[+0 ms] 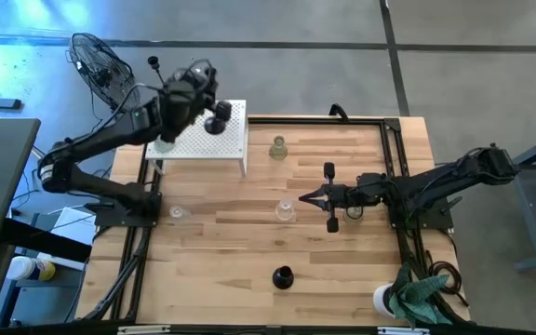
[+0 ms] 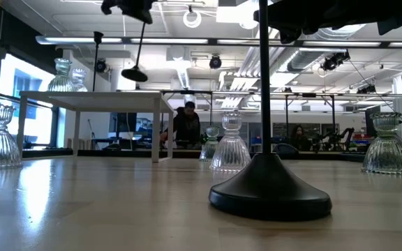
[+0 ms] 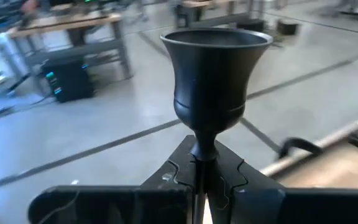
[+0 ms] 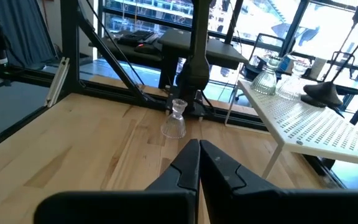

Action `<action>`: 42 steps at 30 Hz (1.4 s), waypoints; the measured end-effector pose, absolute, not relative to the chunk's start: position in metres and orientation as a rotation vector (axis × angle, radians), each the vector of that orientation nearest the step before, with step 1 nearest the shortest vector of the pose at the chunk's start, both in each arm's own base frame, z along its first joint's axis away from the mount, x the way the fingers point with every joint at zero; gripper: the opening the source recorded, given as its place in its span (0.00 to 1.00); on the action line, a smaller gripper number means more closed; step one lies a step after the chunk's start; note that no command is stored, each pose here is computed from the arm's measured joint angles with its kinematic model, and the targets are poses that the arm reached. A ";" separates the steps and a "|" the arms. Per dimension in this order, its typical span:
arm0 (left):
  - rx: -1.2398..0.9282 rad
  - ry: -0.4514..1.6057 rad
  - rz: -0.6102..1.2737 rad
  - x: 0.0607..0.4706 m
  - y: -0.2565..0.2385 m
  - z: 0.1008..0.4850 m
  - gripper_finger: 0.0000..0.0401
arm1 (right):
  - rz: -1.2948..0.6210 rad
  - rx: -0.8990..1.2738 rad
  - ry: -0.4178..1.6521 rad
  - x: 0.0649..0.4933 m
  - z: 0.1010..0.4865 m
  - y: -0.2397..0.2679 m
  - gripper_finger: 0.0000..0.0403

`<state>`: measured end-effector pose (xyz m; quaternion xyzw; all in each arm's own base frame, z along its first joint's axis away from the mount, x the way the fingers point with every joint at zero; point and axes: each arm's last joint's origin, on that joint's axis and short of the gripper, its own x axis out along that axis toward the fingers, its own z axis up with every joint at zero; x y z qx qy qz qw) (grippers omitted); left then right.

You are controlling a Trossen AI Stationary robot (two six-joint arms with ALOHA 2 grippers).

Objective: Pick & Place candle stick holders
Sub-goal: Put the top black candle holder on the shelf aligned with the black candle holder

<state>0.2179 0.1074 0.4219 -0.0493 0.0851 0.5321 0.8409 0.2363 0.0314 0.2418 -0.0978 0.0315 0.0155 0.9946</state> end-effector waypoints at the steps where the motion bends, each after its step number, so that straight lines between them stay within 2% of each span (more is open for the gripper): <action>1: -0.114 0.183 1.151 0.215 0.114 0.419 0.02 | 0.033 -0.196 0.063 0.236 0.242 0.031 0.00; 8: -0.124 0.229 1.308 0.204 0.147 0.386 0.01 | 0.052 -0.200 0.061 0.236 0.242 0.032 0.00; 15: -0.127 0.115 1.370 0.197 0.172 0.367 0.01 | 0.052 -0.200 0.061 0.236 0.242 0.032 0.00; 32: -0.085 0.138 1.486 0.179 0.189 0.368 0.02 | 0.058 -0.202 0.080 0.236 0.240 0.032 0.00; 42: -0.093 0.145 1.467 0.179 0.193 0.366 0.03 | 0.058 -0.202 0.083 0.236 0.240 0.032 0.00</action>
